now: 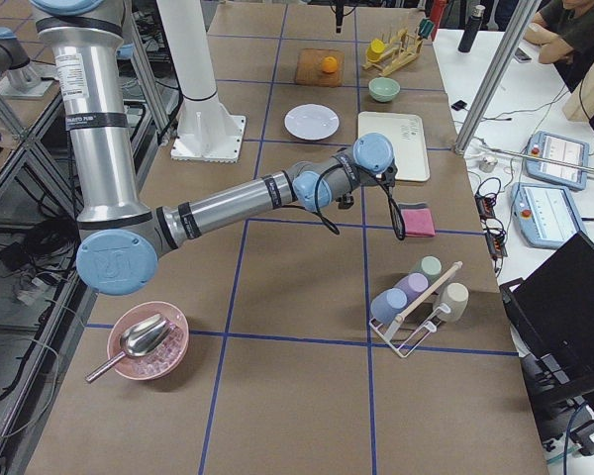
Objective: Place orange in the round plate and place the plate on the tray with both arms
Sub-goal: 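Grasp the orange with the left gripper while the right gripper nears the plate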
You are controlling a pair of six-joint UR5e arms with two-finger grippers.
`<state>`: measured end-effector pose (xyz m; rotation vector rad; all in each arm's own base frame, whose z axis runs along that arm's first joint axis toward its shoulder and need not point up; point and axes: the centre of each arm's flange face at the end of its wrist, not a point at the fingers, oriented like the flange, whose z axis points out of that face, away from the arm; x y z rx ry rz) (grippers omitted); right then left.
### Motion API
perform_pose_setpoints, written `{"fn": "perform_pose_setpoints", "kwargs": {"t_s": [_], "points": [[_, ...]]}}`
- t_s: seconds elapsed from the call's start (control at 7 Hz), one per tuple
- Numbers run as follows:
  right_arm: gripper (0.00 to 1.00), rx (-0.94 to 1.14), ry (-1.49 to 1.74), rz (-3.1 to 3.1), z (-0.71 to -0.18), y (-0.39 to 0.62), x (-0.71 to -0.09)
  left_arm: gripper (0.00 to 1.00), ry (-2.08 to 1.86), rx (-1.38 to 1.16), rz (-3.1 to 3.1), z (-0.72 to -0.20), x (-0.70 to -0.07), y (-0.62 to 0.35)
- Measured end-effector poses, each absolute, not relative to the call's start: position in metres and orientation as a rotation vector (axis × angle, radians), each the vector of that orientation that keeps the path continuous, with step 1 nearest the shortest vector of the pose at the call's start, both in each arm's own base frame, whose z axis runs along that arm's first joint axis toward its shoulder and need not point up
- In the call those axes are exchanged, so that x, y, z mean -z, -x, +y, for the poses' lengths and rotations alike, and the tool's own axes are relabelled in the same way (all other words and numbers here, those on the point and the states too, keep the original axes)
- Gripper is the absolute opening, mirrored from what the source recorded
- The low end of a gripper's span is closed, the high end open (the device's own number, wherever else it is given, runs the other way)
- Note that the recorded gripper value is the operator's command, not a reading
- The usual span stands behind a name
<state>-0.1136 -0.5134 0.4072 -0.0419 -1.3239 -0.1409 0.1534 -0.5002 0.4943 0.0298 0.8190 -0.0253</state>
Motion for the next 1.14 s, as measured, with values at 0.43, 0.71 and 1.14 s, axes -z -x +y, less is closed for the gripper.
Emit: {"fn": "perform_pose_setpoints", "kwargs": {"t_s": [0.43,0.71,1.14], "points": [[1.0,0.058,-0.049,-1.315,-0.502,0.176,-0.363,1.0,-0.006,0.03,0.833,-0.503,-0.476,-0.19],[0.99,-0.026,-0.078,-1.428,-0.471,0.239,-0.335,1.0,-0.001,0.039,0.809,-0.502,-0.469,-0.22],[0.99,-0.121,-0.07,-1.51,-0.452,0.275,-0.307,0.99,-0.012,0.041,0.803,-0.503,-0.482,-0.263]]}}
